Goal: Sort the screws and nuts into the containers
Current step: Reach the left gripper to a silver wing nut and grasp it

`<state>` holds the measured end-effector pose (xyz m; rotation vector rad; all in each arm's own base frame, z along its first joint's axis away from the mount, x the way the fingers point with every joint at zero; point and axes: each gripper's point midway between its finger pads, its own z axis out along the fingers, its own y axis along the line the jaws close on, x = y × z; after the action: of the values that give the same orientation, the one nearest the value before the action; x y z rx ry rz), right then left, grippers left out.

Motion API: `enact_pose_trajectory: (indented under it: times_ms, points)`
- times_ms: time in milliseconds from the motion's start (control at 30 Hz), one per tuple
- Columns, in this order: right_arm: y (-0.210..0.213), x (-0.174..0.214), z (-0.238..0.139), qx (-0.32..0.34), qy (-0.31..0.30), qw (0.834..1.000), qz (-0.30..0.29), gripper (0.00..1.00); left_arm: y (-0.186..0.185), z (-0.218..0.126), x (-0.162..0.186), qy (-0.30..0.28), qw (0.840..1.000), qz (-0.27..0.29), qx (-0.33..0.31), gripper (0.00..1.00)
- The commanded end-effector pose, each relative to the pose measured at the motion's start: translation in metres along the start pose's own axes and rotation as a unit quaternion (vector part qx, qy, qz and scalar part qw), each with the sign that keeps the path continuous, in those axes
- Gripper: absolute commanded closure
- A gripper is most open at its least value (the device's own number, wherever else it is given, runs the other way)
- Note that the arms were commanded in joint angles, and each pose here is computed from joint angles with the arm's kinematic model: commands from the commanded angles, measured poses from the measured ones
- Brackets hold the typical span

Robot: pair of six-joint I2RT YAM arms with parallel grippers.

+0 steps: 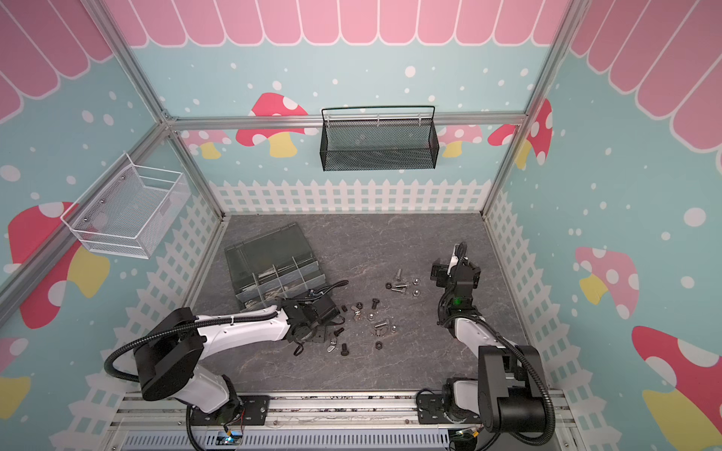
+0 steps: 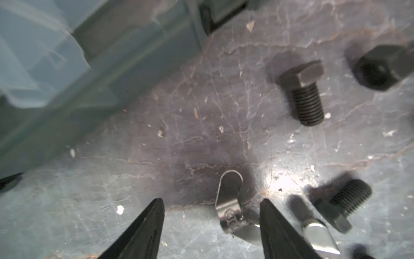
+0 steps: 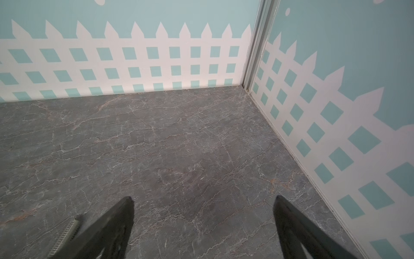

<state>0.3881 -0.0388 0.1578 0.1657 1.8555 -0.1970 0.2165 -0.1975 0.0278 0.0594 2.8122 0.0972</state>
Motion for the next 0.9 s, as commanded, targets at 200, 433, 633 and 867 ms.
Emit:
enact_pose_trajectory:
  times_ms: [200, 433, 633, 867]
  points:
    - [0.009, -0.003, 0.003, -0.015, 0.003, 1.000, 0.000, 0.02, -0.002, 0.003, 0.003, 0.011, 1.000, 0.009, -0.009, 0.42]
    - [0.009, -0.003, 0.003, -0.016, 0.003, 1.000, -0.001, 0.02, 0.000, 0.007, 0.004, 0.017, 1.000, 0.018, -0.015, 0.46]
    - [0.010, -0.003, 0.004, -0.016, 0.005, 1.000, -0.003, 0.02, -0.003, 0.009, 0.001, 0.017, 0.999, 0.023, -0.016, 0.48]
    - [0.008, -0.003, 0.003, -0.009, 0.005, 1.000, -0.004, 0.02, -0.002, 0.014, 0.003, 0.028, 0.999, 0.031, -0.019, 0.61]
